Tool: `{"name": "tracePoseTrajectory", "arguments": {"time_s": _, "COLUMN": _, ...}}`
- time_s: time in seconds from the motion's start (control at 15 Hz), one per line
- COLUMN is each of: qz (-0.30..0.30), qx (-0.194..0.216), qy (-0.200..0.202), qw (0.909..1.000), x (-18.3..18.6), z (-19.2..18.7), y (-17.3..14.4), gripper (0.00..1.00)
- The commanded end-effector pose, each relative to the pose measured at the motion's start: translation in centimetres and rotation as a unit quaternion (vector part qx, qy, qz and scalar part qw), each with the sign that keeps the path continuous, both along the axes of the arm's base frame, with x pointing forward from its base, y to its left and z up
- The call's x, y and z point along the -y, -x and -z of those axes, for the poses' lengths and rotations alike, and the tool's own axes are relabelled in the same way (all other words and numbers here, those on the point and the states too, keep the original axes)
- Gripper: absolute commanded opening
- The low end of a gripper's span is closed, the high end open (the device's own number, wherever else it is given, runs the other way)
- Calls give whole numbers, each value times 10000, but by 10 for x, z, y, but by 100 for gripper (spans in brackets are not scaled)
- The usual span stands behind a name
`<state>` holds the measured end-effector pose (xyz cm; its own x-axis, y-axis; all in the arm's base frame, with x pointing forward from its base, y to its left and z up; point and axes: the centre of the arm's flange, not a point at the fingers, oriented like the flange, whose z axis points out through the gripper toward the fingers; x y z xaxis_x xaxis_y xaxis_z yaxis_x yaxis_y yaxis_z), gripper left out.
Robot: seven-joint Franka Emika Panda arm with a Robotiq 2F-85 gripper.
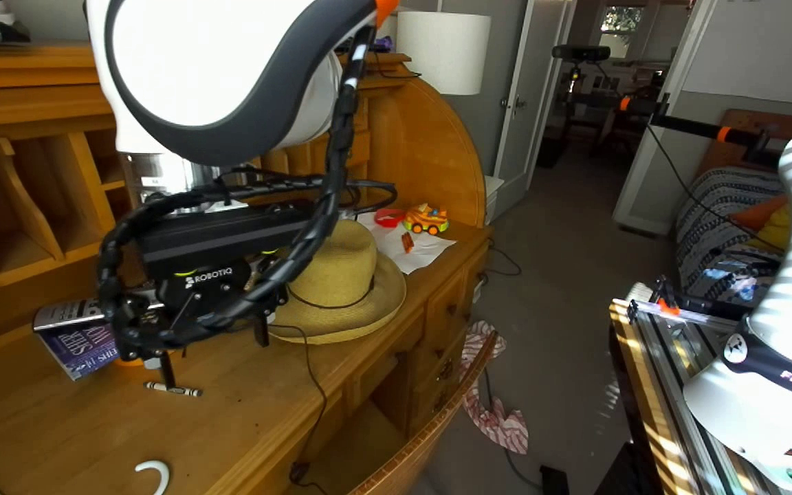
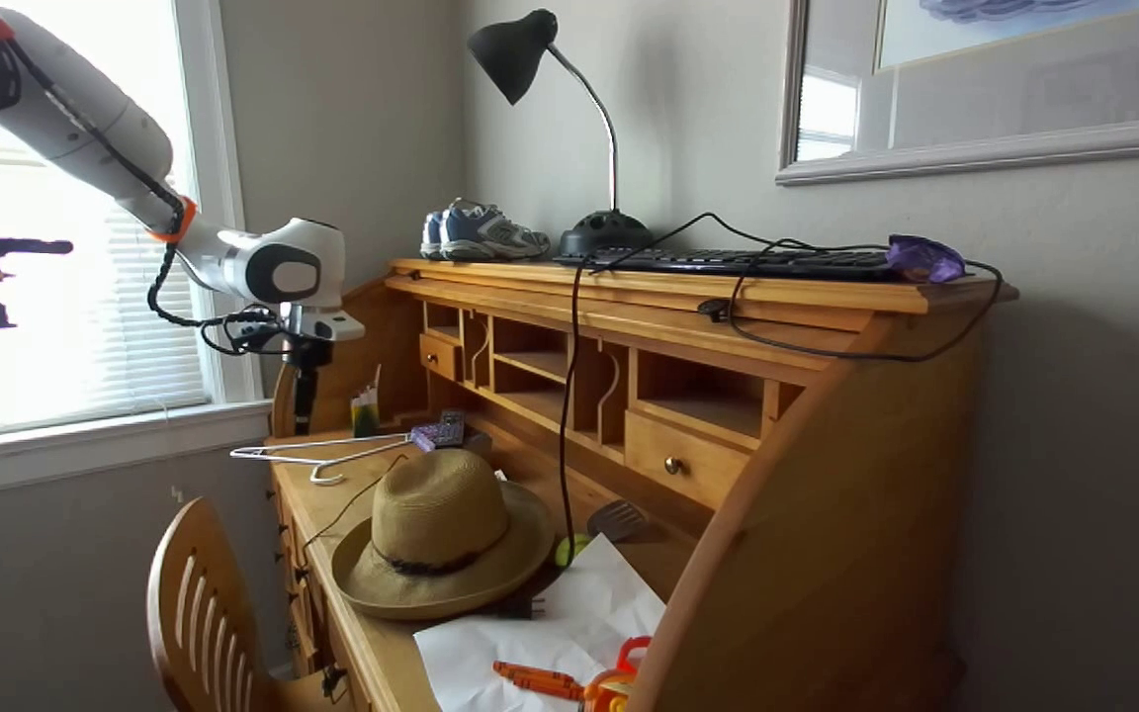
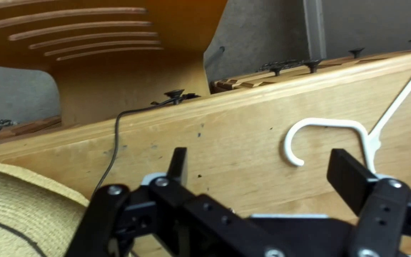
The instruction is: Hang the coat hanger on the chair
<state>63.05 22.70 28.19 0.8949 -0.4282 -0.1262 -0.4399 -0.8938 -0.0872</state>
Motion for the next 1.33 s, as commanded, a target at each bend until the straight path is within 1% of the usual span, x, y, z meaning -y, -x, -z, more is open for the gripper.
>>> {"name": "tracePoseTrajectory", "arguments": {"time_s": 0.0, "qz": 332, "qx": -189, "qy": -460, "qw": 9982, "x": -20, "z": 12, "y": -6, "gripper": 100}}
{"name": "tracePoseTrajectory", "arguments": {"time_s": 0.2, "qz": 842, "qx": -261, "qy": -504, "qw": 9948, "x": -28, "z": 31, "y": -15, "gripper": 100}}
{"name": "tracePoseTrajectory", "arguments": {"time_s": 0.33, "qz": 1123, "qx": -192, "qy": -279, "qw": 9931, "x": -30, "z": 48, "y": -22, "gripper": 100}}
{"name": "tracePoseTrajectory", "arguments": {"time_s": 0.53, "qz": 1478, "qx": -121, "qy": -124, "qw": 9889, "x": -38, "z": 72, "y": -30, "gripper": 100}}
{"name": "tracePoseTrajectory", "arguments": {"time_s": 0.6, "qz": 1511, "qx": -106, "qy": -79, "qw": 9884, "x": -44, "z": 79, "y": -31, "gripper": 100}}
{"name": "tracePoseTrajectory", "arguments": {"time_s": 0.73, "qz": 1392, "qx": -139, "qy": 18, "qw": 9902, "x": -57, "z": 94, "y": -31, "gripper": 100}}
{"name": "tracePoseTrajectory", "arguments": {"time_s": 0.8, "qz": 1294, "qx": -239, "qy": -36, "qw": 9913, "x": -59, "z": 98, "y": -28, "gripper": 100}}
{"name": "tracePoseTrajectory", "arguments": {"time_s": 0.87, "qz": 1305, "qx": -232, "qy": -109, "qw": 9911, "x": -45, "z": 86, "y": -18, "gripper": 100}}
{"name": "tracePoseTrajectory", "arguments": {"time_s": 1.0, "qz": 1252, "qx": -258, "qy": -102, "qw": 9917, "x": -54, "z": 95, "y": -17, "gripper": 100}}
{"name": "tracePoseTrajectory", "arguments": {"time_s": 1.2, "qz": 1256, "qx": -237, "qy": -113, "qw": 9917, "x": -54, "z": 95, "y": -19, "gripper": 100}}
{"name": "tracePoseTrajectory", "arguments": {"time_s": 1.27, "qz": 1374, "qx": -210, "qy": 9, "qw": 9903, "x": -56, "z": 98, "y": -21, "gripper": 100}}
